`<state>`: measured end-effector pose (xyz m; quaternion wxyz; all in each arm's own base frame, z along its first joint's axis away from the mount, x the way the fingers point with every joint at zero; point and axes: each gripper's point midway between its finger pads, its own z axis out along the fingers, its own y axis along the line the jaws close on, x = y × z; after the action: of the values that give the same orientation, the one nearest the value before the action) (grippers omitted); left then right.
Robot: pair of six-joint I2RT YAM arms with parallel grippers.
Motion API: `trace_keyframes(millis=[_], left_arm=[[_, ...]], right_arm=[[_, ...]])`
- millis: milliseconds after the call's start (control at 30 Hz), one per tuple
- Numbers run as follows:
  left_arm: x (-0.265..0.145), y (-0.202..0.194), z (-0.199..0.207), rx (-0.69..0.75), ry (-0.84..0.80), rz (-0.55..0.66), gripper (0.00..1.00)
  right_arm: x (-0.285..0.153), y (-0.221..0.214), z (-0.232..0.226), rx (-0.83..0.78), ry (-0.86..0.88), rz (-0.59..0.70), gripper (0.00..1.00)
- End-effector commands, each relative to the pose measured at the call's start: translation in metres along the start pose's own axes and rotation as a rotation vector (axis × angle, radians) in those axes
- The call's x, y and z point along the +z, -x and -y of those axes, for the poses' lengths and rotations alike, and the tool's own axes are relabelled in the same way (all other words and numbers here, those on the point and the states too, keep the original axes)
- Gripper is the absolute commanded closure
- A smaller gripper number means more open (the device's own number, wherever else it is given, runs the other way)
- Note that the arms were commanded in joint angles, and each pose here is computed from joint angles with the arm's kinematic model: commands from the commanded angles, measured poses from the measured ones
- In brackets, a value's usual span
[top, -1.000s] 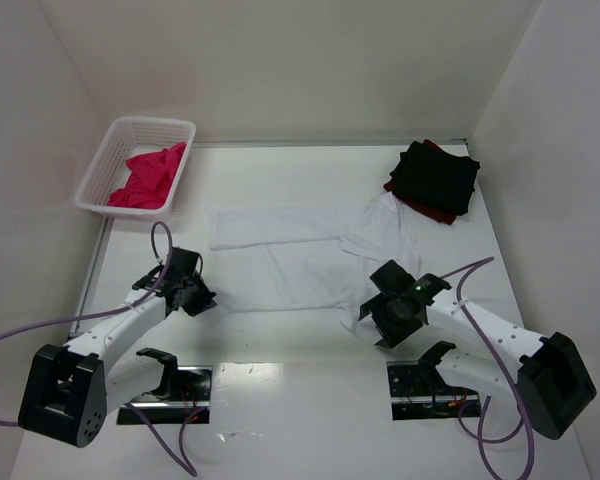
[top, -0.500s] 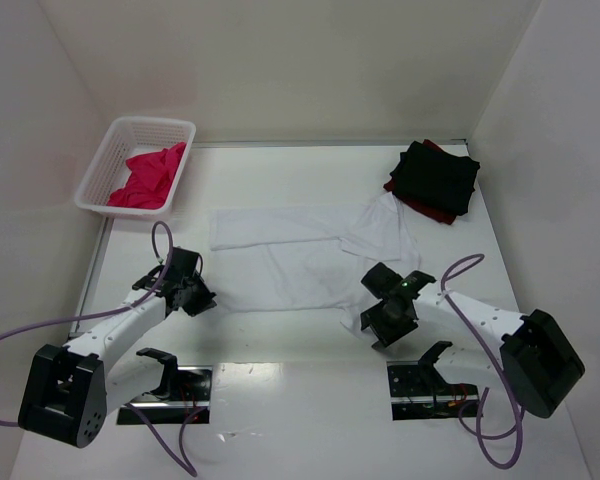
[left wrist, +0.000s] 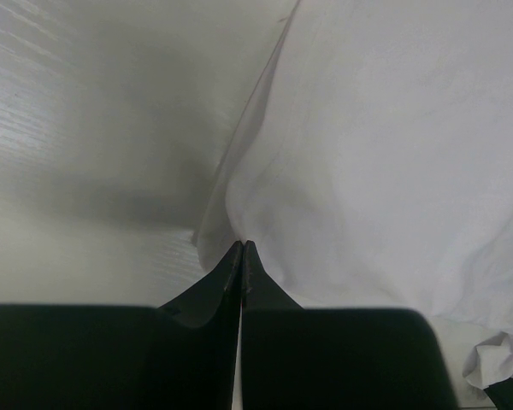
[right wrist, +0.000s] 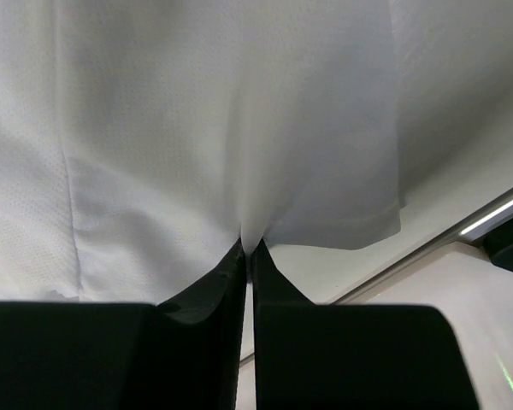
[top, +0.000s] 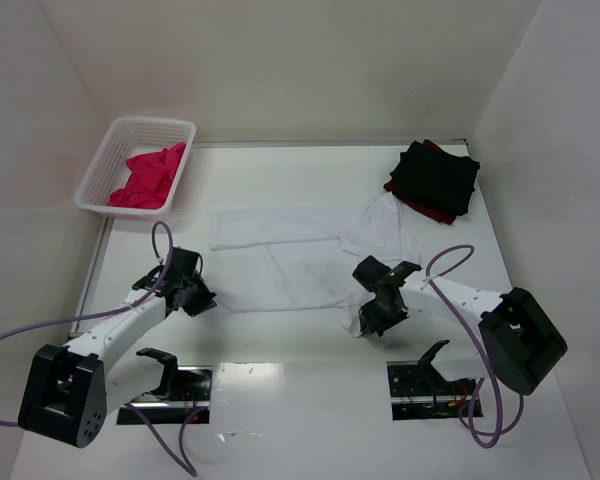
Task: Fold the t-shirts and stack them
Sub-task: Grap the side of the flattened tshirt closest away from the robot with both arms
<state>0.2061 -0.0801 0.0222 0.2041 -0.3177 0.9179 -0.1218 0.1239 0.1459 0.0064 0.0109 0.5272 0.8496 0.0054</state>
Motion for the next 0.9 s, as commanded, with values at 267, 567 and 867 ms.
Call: trace_keyframes(millis=[267, 567, 867], left_arm=[[-0.033, 0.048, 0.042, 0.065, -0.082, 0.138, 1.00], [-0.053, 0.080, 0.064, 0.068, -0.124, 0.256, 1.00], [-0.048, 0.116, 0.078, 0.038, -0.101, 0.345, 1.00]], right_arm=[[-0.037, 0.027, -0.059, -0.055, 0.271, 0.186, 1.00], [-0.071, 0.055, -0.109, -0.120, 0.462, 0.278, 1.00], [-0.107, 0.102, -0.167, -0.131, 0.593, 0.395, 1.00]])
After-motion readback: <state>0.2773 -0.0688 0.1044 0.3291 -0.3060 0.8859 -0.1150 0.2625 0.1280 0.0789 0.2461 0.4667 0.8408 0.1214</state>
